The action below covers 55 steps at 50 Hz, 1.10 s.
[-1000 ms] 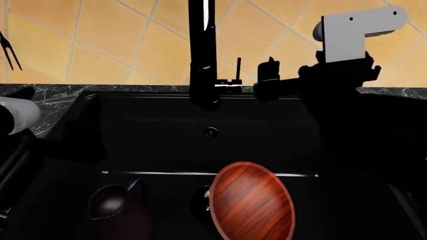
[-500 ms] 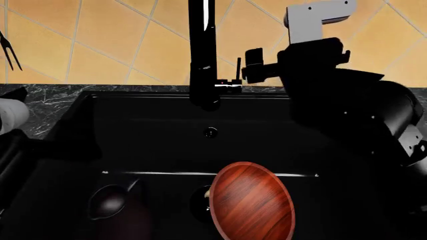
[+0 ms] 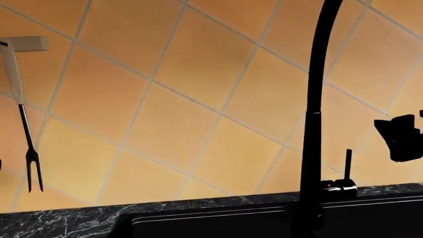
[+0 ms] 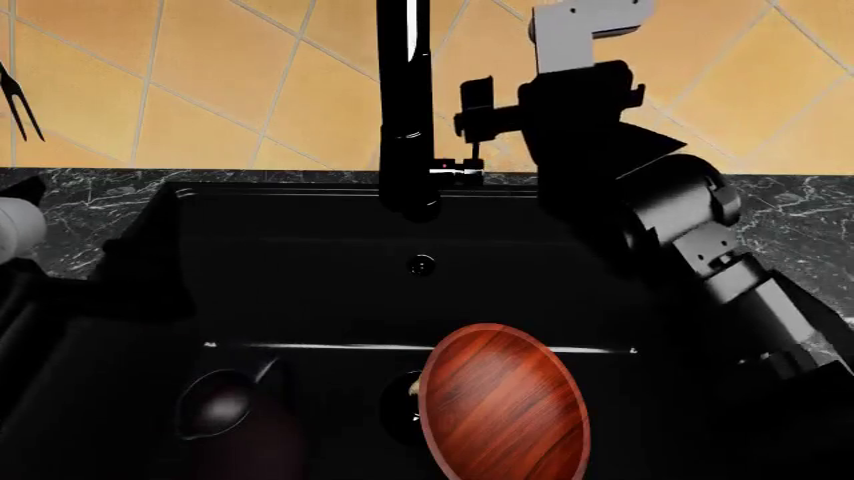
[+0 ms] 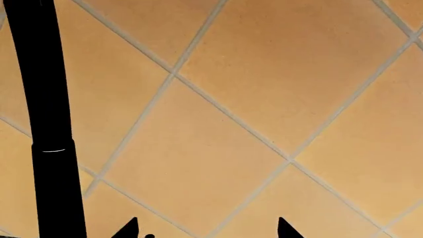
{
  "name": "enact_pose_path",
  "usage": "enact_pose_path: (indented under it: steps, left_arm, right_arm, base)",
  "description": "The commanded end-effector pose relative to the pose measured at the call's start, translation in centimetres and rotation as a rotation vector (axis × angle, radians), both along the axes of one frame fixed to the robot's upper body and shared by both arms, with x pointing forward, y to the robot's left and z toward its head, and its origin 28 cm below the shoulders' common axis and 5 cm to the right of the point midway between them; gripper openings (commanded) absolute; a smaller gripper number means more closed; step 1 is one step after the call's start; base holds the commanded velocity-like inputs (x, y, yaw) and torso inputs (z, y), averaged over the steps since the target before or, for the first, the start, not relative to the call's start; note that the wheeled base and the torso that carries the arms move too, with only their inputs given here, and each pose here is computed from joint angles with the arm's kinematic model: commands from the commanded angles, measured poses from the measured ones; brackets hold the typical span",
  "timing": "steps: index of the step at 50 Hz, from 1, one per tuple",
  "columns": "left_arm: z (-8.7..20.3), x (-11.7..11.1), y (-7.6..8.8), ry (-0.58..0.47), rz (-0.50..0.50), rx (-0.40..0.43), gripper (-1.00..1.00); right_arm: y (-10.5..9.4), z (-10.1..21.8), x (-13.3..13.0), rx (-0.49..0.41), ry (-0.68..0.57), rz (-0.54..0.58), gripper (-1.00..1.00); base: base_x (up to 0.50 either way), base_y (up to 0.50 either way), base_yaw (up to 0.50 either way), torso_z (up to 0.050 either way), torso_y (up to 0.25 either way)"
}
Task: Pick the bowl and pitcher and place them in the sink. Then turn on the water.
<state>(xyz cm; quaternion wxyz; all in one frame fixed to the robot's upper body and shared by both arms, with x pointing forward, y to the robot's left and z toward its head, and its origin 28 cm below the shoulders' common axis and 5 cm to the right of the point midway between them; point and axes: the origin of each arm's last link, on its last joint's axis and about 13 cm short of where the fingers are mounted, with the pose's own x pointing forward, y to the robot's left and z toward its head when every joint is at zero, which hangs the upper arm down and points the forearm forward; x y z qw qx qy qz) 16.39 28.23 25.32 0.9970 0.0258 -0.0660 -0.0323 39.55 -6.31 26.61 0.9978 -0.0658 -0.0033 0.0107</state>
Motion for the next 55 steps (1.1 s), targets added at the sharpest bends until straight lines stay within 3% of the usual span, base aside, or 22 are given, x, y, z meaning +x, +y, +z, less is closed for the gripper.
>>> enact_pose_path:
  steps: [1,17,55]
  left_arm:
    - [-0.1,0.2,0.2,0.002,0.007,-0.004,1.0]
    - [0.0,0.1,0.4,0.0,0.013,-0.007,1.0]
    - [-0.5,0.1,0.7,-0.001,0.024,-0.031,1.0]
  right_arm:
    - [0.7,-1.1,1.8,0.001,0.013,0.016,1.0]
    - [0.7,-3.0,3.5,-0.003,0.072,0.0,1.0]
    - [1.2,-4.9,3.5,-0.013,0.124,0.022,1.0]
  base:
    - [0.0,0.0,0.0,0.0,0.0]
    - [0.0,0.0,0.0,0.0,0.0]
    - [0.0,0.0,0.0,0.0,0.0]
